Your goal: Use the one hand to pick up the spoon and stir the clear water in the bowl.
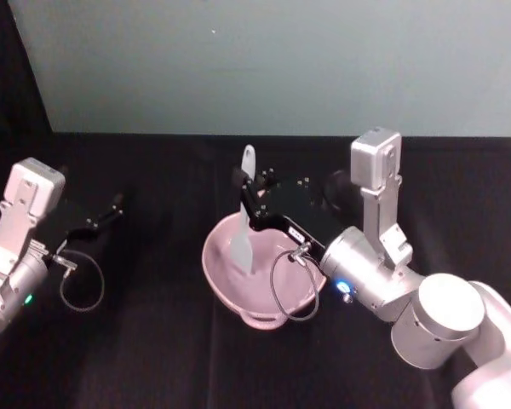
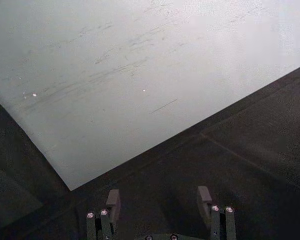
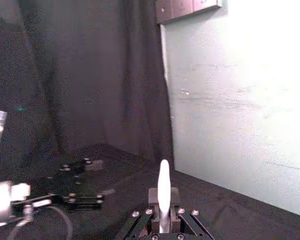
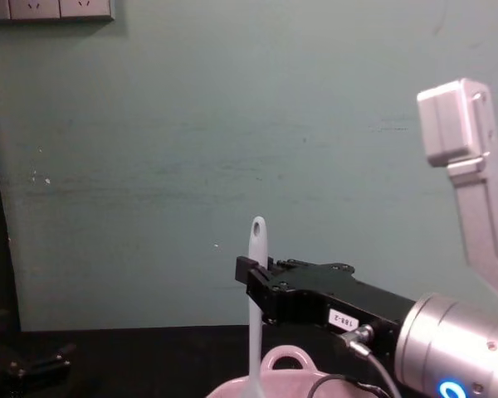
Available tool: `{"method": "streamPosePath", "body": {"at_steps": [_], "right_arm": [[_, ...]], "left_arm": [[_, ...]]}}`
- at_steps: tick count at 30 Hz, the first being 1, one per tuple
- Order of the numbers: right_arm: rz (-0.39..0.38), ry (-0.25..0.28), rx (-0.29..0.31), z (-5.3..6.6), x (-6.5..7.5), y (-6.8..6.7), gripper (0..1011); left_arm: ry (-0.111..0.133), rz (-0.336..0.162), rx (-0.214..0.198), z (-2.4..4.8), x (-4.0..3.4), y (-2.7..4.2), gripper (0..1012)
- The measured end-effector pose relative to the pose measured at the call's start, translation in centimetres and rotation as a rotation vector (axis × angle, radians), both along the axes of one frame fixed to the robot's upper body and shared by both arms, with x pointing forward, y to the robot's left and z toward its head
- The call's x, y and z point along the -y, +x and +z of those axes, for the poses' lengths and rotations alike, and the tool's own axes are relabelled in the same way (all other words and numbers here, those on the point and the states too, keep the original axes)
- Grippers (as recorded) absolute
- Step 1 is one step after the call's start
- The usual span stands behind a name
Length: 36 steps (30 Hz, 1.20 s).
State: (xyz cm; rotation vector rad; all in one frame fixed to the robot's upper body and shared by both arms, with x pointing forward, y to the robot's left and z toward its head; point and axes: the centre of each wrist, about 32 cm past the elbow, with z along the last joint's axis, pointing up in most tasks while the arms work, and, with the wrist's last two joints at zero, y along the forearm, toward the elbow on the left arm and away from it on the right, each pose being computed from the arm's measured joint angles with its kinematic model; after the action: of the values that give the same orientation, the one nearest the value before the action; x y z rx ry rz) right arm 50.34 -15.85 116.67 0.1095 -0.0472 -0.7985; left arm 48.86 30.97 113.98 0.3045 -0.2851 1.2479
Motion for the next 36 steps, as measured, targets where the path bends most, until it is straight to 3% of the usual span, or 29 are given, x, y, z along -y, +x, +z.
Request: {"method": "streamPosePath", "body": {"at_steps": [8,15,25,31,36], "right_arm": [[-0.083,-0.036,0.052,-0.6,0.2,1.2,114],[-0.115,-0.059,0.046,0.0,1.6,1.5,113],[-0.081,-0.082,0.003,0.9,4.2,-0.2,114],[-0.038,-0.075,-0.023,0.8,4.8,-1.7,114],[0.007,-0.065,-0.044,0.8,4.4,-2.7,114]], "left_arm": [[0.0,0.0,0.0,0.0,0.0,0.0,1011],[0.0,0.0,0.0,0.0,0.0,0.0,1011],[0.0,0.0,0.0,0.0,0.0,0.0,1012],[0.0,0.0,0.0,0.0,0.0,0.0,1011],[0.0,0.0,0.0,0.0,0.0,0.0,1011]]}}
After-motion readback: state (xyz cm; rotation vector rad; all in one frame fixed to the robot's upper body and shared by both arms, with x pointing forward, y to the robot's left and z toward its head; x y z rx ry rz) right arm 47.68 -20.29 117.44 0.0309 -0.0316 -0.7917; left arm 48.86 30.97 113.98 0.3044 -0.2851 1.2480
